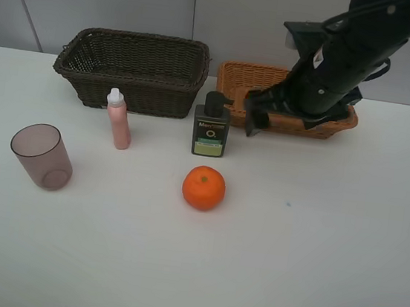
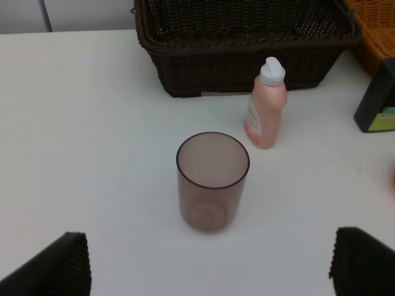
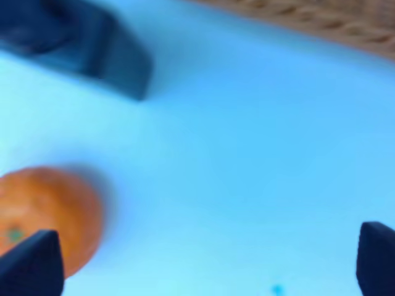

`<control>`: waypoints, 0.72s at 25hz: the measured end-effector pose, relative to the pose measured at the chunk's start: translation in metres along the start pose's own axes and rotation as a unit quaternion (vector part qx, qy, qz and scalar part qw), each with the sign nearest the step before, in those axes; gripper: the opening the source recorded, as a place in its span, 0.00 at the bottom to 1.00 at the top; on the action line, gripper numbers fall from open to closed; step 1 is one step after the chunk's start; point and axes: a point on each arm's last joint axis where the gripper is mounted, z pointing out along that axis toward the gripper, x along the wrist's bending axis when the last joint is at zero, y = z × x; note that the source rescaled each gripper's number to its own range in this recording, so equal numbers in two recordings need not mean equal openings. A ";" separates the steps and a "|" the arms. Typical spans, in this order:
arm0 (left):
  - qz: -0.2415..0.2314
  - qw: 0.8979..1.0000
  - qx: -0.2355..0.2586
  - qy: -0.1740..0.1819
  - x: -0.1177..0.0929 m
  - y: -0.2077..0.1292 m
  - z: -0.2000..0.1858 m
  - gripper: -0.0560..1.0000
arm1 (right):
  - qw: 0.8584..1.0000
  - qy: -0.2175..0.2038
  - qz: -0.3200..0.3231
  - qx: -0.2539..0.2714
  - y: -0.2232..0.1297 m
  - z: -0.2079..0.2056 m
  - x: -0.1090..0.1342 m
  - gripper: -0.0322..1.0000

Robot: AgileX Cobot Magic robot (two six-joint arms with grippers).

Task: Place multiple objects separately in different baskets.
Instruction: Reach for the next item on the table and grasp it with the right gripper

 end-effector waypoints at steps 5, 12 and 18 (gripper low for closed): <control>0.000 1.000 0.000 0.000 0.000 0.000 0.000 1.00 | 0.999 0.026 -0.017 -0.006 -0.011 -0.003 0.039 1.00; 0.000 1.000 0.000 0.000 0.000 0.000 0.000 1.00 | 0.998 0.047 0.015 -0.023 -0.017 -0.008 0.067 1.00; 0.000 1.000 0.000 0.000 0.000 0.000 0.000 1.00 | 0.999 0.040 0.024 -0.011 -0.023 0.010 0.082 1.00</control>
